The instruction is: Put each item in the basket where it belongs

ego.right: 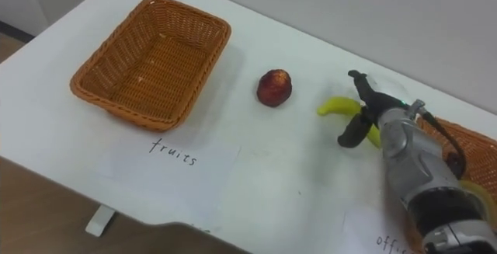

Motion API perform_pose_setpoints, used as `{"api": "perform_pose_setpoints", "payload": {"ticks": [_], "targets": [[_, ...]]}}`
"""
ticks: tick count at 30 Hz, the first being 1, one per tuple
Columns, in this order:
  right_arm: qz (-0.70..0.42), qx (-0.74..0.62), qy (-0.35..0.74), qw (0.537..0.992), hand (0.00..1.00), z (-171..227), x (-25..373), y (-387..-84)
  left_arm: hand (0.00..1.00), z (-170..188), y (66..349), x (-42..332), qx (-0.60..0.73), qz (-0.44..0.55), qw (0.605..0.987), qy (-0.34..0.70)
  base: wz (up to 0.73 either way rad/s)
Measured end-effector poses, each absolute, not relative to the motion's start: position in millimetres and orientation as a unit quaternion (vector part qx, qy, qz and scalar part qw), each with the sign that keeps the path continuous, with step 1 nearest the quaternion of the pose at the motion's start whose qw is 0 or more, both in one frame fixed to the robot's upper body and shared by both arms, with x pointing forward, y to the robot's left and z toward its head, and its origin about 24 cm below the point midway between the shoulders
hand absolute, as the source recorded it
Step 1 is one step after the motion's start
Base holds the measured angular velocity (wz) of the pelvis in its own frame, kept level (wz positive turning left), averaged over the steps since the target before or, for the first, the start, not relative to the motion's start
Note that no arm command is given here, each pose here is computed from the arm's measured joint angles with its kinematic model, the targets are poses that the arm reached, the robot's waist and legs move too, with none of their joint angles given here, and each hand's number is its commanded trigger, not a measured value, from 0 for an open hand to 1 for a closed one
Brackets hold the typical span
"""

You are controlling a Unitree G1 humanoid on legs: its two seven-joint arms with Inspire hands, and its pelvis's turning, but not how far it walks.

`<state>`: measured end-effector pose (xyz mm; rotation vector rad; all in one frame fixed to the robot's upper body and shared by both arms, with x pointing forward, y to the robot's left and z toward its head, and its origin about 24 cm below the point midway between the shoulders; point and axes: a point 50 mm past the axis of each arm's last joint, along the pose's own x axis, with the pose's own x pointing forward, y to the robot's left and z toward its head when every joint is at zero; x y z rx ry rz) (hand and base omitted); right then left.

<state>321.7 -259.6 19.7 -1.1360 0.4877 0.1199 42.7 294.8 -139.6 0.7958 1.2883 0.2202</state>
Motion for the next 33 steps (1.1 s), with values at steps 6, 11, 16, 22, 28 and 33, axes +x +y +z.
{"api": "perform_pose_setpoints", "payload": {"ticks": [6, 11, 16, 22, 28, 33], "targets": [[0.070, -0.502, 0.281, 0.815, 0.00, 10.9, 319.6, -269.4, 0.00, -138.5, 297.2, 43.3, 0.364, 0.101, 0.721, 0.582, 0.03], [0.075, -0.462, 0.308, 0.828, 0.00, 5.6, 314.9, -276.5, 0.00, -138.6, 297.2, 42.4, 0.365, 0.099, 0.720, 0.582, 0.07], [0.073, -0.450, 0.318, 0.831, 0.00, 3.1, 311.4, -284.4, 0.00, -138.9, 296.1, 43.1, 0.364, 0.098, 0.721, 0.581, 0.06], [0.070, -0.424, 0.332, 0.839, 0.00, -0.2, 309.0, -289.0, 0.00, -140.1, 291.3, 50.9, 0.368, 0.072, 0.727, 0.575, 0.00], [0.079, -0.417, 0.333, 0.842, 0.00, -0.6, 308.5, -288.8, 0.00, -142.0, 284.7, 59.1, 0.368, 0.043, 0.733, 0.570, 0.00], [0.079, -0.418, 0.333, 0.842, 0.00, -0.3, 308.4, -289.5, 0.00, -142.7, 282.1, 61.2, 0.372, 0.033, 0.734, 0.567, 0.00]]}}
